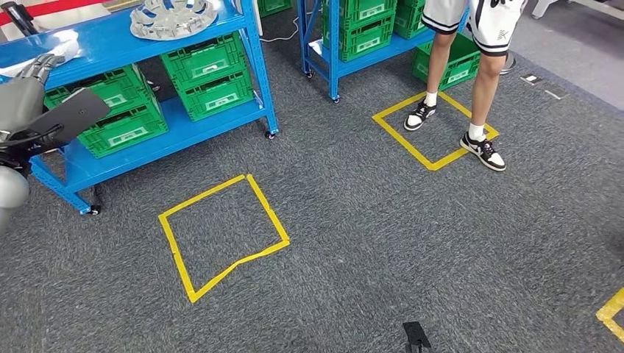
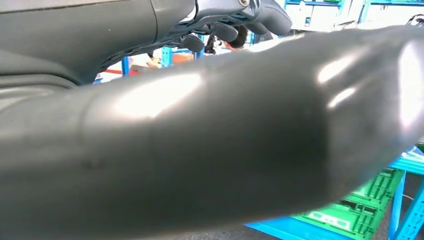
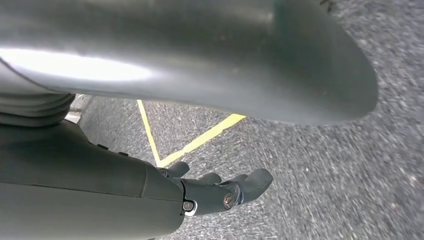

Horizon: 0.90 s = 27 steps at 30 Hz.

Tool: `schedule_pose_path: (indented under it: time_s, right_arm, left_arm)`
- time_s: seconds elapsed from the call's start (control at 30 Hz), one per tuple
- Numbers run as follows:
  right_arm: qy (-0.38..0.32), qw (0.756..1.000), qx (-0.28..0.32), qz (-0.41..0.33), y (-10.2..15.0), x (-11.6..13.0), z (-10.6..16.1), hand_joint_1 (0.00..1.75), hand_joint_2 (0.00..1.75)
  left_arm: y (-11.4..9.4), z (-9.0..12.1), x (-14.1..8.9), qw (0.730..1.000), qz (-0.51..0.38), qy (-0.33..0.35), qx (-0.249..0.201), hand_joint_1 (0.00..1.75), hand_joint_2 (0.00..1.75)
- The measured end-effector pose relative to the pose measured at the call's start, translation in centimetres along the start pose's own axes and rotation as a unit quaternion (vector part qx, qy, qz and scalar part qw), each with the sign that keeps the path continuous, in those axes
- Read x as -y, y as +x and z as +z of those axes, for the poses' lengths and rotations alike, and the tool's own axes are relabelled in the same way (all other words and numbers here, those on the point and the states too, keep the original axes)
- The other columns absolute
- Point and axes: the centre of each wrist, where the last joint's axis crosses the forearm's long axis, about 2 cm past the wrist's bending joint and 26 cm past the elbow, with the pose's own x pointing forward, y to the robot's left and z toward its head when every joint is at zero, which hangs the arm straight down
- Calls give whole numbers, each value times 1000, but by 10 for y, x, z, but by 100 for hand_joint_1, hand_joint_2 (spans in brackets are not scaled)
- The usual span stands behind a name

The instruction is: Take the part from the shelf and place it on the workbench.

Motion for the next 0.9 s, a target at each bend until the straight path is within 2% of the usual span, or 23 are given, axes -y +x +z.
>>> schedule_pose_path:
  time_s: [0.17, 0.3, 0.63, 0.8, 0.9]
  right_arm:
    - [11, 1000, -6, -2, -5, -9, -1, 0, 0]
    - [13, 1000, -4, -3, -2, -12, -1, 0, 0]
    - [9, 1000, -10, -13, -10, -6, -2, 0, 0]
    - [14, 1000, -5, -11, -3, -7, -1, 0, 0]
    - [16, 1000, -6, -12, -4, -7, -1, 0, 0]
  left_arm:
    - [-7, 3, 3, 1000, -4, -5, -16, 0, 0]
    - [-6, -1, -8, 999, -23, 11, -29, 0, 0]
    - [-23, 11, 18, 991, -85, -28, -100, 0, 0]
    - [-31, 11, 7, 989, -95, -15, -117, 0, 0]
    - [-45, 19, 16, 985, -98, -26, -138, 0, 0]
